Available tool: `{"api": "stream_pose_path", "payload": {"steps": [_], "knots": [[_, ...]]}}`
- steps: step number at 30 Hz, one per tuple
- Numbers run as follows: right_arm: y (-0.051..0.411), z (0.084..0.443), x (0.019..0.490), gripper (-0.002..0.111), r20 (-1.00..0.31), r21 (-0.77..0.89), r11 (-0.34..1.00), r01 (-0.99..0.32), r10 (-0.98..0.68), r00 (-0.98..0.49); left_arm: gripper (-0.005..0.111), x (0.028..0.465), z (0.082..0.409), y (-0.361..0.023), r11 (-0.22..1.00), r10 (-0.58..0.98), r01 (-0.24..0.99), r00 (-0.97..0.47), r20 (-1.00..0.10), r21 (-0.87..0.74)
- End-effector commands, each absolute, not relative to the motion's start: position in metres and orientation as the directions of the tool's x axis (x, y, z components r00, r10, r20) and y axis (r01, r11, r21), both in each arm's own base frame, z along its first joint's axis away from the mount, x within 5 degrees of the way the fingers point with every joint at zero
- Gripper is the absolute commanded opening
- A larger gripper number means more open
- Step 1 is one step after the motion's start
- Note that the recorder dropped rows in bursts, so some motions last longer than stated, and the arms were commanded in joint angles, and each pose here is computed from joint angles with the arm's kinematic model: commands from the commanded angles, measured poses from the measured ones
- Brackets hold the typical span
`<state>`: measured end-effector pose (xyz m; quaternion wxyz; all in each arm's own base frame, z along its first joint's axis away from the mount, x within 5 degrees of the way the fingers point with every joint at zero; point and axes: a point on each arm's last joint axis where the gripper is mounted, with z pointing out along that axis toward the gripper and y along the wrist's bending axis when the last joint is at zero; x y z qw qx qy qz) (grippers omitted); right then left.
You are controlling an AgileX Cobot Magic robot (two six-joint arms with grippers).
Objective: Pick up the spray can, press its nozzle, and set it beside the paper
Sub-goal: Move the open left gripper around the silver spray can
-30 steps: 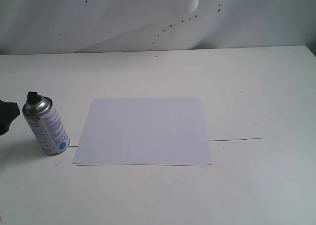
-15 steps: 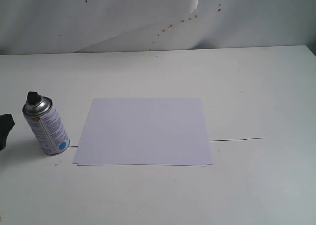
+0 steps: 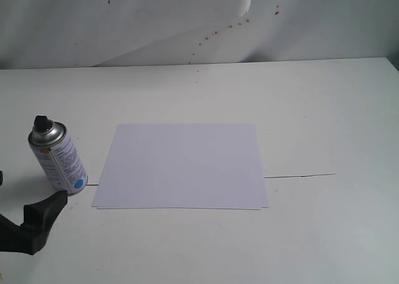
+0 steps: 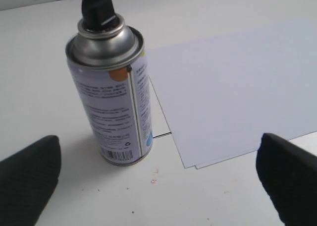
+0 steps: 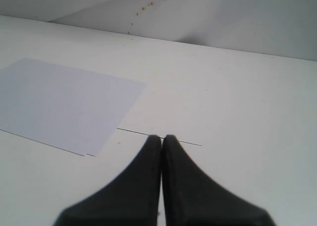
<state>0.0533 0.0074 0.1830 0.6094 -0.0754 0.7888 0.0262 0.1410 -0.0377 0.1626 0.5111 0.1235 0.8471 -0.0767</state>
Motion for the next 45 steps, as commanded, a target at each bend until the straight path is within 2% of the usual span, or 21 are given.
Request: {"api": "stream_pose_path", "payload": {"steps": [1,7,13,18,26,45], "knots": [[0.007,0.182,0.053,0.000,-0.967,-0.050,0.989,-0.142,-0.084,-0.243,0.105,0.144,0.157,-0.041,0.954,0.115,0.299,-0.438,-0.892,-0.024],[0.007,0.182,0.053,0.000,-0.967,-0.050,0.989,-0.142,-0.084,-0.243,0.105,0.151,0.153,-0.043,0.954,0.092,0.298,-0.425,-0.900,-0.043],[0.007,0.182,0.053,0.000,-0.967,-0.050,0.989,-0.142,-0.084,-0.243,0.105,0.156,0.144,-0.036,0.976,0.027,0.204,-0.474,-0.880,-0.080],[0.007,0.182,0.053,0.000,-0.967,-0.050,0.989,-0.142,-0.084,-0.243,0.105,0.159,0.145,-0.035,0.978,0.000,0.190,-0.425,-0.905,-0.089],[0.007,0.182,0.053,0.000,-0.967,-0.050,0.989,-0.142,-0.084,-0.243,0.105,0.164,0.141,-0.027,0.992,-0.036,0.099,-0.400,-0.916,-0.083],[0.007,0.182,0.053,0.000,-0.967,-0.050,0.989,-0.142,-0.084,-0.243,0.105,0.167,0.137,-0.030,0.989,-0.026,0.123,-0.401,-0.916,-0.083]]}}
